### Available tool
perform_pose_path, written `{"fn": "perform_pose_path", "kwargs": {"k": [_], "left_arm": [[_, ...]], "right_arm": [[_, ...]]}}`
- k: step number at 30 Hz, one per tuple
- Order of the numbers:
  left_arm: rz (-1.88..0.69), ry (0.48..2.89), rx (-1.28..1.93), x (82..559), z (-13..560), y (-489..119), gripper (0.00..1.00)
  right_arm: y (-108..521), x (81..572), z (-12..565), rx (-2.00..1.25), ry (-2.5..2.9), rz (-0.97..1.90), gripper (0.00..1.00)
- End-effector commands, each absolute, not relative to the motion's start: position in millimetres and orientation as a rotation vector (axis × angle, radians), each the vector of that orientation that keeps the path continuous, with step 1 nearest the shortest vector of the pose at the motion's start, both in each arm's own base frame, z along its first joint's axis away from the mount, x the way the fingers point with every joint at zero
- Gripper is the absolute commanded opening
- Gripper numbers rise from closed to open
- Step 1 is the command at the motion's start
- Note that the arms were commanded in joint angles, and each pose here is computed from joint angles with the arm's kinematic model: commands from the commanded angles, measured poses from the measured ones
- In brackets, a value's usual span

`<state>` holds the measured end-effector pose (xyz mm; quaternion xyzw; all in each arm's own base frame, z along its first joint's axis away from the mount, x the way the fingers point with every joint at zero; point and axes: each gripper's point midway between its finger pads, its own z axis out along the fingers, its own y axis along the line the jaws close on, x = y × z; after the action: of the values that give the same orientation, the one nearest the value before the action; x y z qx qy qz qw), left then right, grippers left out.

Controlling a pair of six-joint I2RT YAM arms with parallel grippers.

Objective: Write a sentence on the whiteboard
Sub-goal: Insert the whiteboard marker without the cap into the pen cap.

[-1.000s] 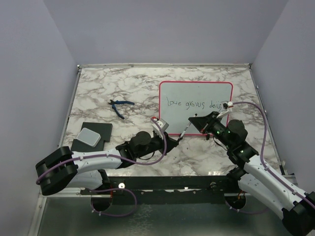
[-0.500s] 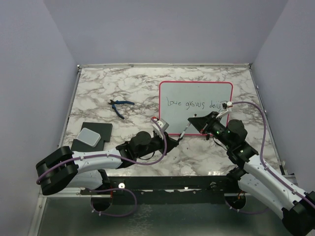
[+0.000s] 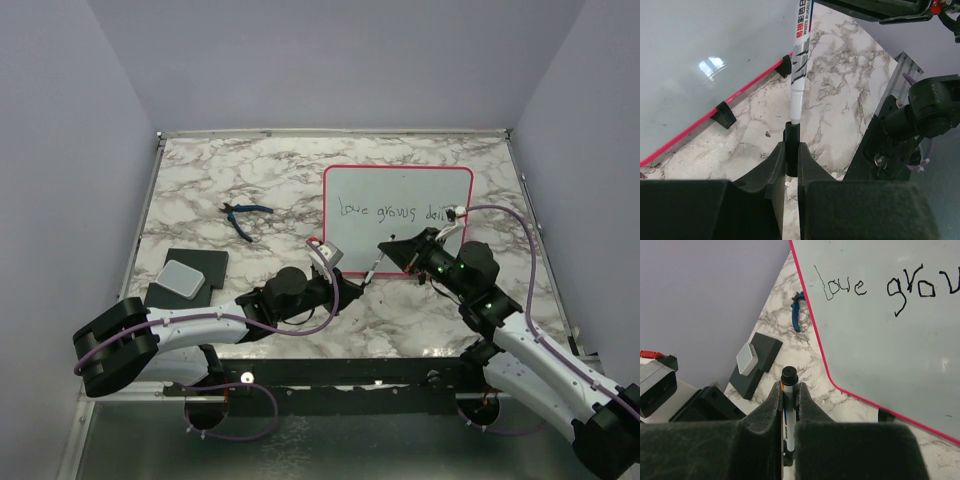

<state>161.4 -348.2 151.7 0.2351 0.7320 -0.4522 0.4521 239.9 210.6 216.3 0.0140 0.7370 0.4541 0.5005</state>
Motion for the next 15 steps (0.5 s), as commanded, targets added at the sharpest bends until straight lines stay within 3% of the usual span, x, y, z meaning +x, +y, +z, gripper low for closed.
{"fn": "perform_pose_path", "kwargs": {"k": [1, 15], "left_arm": [[-1.105, 1.739, 0.540, 172.3, 172.4, -350.0, 0.00], [-1.054, 1.687, 0.468, 191.7, 179.6, -351.1, 0.00]], "right_arm": [[219.9, 231.9, 212.3, -0.040, 1.797, 1.138, 0.01], [225.0, 219.9, 190.5, -0.098, 1.852, 1.148, 0.01]]}}
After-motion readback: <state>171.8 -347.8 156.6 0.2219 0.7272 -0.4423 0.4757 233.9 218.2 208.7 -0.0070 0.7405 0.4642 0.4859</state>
